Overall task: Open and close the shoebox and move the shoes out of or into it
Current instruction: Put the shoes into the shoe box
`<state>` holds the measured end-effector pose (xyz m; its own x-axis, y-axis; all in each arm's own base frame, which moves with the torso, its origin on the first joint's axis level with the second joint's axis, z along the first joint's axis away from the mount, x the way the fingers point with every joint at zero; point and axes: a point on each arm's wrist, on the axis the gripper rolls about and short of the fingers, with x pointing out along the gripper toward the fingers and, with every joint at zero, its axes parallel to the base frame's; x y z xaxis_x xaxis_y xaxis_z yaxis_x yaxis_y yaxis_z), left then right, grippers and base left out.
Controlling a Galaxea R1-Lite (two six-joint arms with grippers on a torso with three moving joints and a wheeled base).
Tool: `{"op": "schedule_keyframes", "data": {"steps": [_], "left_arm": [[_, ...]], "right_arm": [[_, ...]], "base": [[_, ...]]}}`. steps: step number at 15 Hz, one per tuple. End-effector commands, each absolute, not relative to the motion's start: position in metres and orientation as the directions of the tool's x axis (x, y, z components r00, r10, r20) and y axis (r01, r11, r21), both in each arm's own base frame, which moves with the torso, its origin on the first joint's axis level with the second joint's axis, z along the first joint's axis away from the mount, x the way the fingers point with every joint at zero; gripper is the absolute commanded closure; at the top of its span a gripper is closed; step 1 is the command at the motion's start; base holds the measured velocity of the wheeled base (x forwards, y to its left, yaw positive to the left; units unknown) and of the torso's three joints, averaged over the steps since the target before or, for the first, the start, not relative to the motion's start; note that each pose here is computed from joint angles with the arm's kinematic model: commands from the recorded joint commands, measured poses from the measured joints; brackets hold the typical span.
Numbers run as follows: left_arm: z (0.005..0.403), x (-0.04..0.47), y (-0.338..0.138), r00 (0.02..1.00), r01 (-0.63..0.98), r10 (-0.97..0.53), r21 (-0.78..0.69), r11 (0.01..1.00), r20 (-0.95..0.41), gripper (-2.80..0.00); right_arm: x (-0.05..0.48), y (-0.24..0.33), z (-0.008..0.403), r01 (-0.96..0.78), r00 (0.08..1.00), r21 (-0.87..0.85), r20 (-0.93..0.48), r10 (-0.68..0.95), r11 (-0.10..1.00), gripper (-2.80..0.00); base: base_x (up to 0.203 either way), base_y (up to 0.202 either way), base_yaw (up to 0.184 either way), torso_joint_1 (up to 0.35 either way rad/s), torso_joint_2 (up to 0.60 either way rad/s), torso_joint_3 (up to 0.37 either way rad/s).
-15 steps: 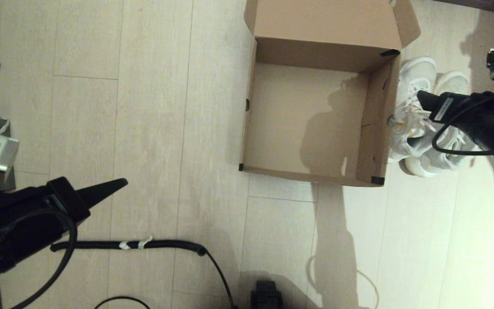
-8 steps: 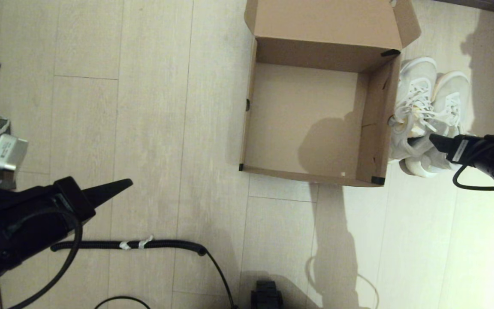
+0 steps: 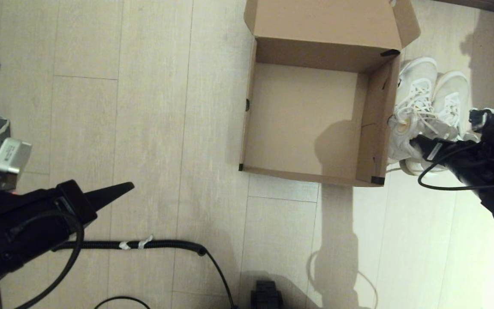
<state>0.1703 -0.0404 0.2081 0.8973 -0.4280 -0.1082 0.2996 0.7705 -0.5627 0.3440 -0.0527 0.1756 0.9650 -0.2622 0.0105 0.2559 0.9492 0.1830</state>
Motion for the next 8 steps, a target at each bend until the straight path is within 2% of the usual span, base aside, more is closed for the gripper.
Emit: {"op": "schedule_keyframes", "data": {"steps": [1,6,8], "left_arm": [[0.206,0.173,-0.041,0.894,0.297,-0.432,-0.567,0.768,-0.117,0.00],[0.211,0.169,-0.041,0.896,0.314,-0.435,-0.559,0.767,-0.093,0.00],[0.215,0.159,-0.038,0.900,0.327,-0.430,-0.550,0.768,-0.065,0.00]], "right_arm": [[0.352,-0.054,0.167,0.260,0.965,0.184,-0.004,-0.264,0.948,0.00],[0.355,-0.035,0.173,0.212,0.976,0.177,0.008,-0.217,0.961,0.00],[0.342,-0.033,0.192,0.215,0.975,0.174,0.013,-0.220,0.961,0.00]], "base": [[0.000,0.000,0.000,0.000,0.00,0.000],[0.000,0.000,0.000,0.000,0.00,0.000],[0.000,0.000,0.000,0.000,0.00,0.000]]}}
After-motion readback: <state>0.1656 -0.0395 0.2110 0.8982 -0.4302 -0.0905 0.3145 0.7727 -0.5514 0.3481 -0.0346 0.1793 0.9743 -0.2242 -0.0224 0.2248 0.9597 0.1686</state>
